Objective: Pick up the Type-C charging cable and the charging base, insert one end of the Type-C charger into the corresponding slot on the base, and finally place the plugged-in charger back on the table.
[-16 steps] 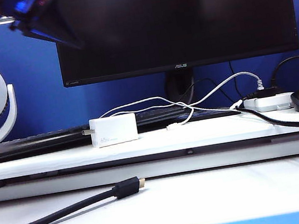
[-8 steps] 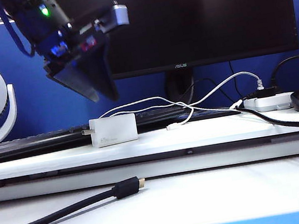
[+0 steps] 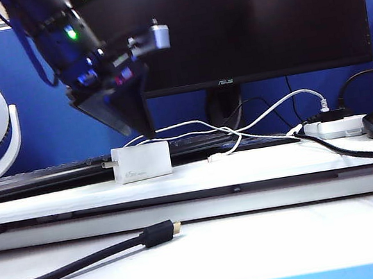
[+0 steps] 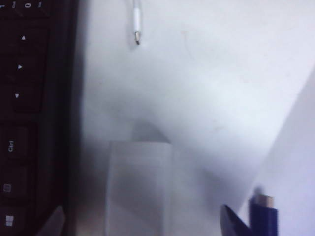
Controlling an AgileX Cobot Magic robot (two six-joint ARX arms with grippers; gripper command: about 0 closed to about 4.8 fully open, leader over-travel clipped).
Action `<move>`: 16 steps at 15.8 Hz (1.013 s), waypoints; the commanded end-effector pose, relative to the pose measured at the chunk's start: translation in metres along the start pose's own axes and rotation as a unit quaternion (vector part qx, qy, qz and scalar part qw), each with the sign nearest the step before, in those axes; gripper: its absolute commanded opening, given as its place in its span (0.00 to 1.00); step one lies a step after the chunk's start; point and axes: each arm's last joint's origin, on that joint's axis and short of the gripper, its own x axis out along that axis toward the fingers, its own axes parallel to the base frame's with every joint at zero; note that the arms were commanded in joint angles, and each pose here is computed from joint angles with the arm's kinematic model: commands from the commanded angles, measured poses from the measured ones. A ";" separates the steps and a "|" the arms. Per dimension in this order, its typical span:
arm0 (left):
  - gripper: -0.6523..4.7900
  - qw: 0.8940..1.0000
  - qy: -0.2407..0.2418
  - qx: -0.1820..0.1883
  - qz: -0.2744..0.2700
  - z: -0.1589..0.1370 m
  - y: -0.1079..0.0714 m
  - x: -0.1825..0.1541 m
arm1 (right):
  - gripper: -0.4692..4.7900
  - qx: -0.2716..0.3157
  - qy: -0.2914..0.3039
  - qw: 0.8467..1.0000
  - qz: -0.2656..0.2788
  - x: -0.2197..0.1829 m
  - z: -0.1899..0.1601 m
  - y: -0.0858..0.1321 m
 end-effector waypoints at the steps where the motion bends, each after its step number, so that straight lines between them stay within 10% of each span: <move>1: 0.89 1.000 0.008 0.013 0.003 0.006 0.004 0.004 | 0.08 0.002 -0.002 1.000 0.003 -0.001 0.001 0.001; 16: 0.83 0.998 0.064 0.028 -0.002 -0.002 0.006 0.032 | 0.08 0.004 0.014 1.000 0.000 0.006 -0.005 -0.002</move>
